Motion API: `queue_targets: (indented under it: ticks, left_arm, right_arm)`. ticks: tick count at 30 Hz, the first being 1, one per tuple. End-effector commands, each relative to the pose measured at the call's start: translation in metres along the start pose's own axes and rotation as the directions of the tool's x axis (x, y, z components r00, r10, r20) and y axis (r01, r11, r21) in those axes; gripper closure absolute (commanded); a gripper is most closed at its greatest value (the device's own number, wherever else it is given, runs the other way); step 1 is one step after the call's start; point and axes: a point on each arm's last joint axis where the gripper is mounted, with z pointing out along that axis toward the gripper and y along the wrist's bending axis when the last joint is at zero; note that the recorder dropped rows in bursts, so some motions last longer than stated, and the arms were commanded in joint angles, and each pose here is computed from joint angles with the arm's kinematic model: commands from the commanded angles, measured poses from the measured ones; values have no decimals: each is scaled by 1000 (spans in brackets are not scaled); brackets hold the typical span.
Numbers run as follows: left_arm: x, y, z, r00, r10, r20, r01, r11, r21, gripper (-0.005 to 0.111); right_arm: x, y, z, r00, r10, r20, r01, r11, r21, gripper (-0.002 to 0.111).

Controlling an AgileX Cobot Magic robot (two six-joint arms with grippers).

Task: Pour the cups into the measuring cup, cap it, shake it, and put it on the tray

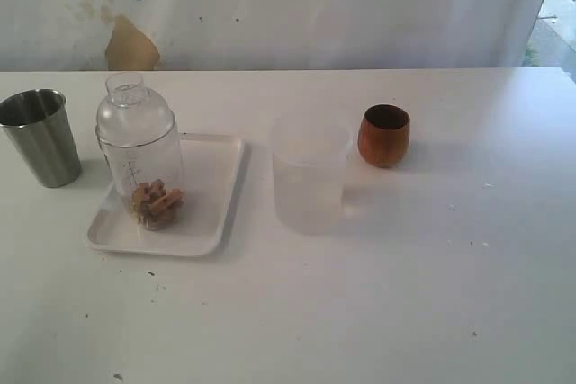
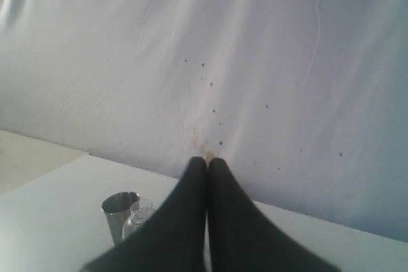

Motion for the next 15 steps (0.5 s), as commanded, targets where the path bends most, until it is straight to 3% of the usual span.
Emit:
queue_targets:
  ticks: [1, 3, 7, 15]
  left_arm:
    - [1, 0, 0, 1000, -10, 2, 10, 1000, 5, 107]
    - [1, 0, 0, 1000, -10, 2, 10, 1000, 5, 107]
    - [1, 0, 0, 1000, -10, 2, 10, 1000, 5, 107]
    - [1, 0, 0, 1000, -10, 2, 10, 1000, 5, 107]
  right_arm:
    - [13, -2, -25, 961, -188, 201, 184, 982, 38, 108]
    - [26, -5, -36, 929, -270, 254, 240, 960, 143, 108]
    - [49, -13, -47, 926, -314, 209, 245, 922, 301, 108]
    - [111, -32, -47, 959, -271, 83, 205, 866, 457, 108]
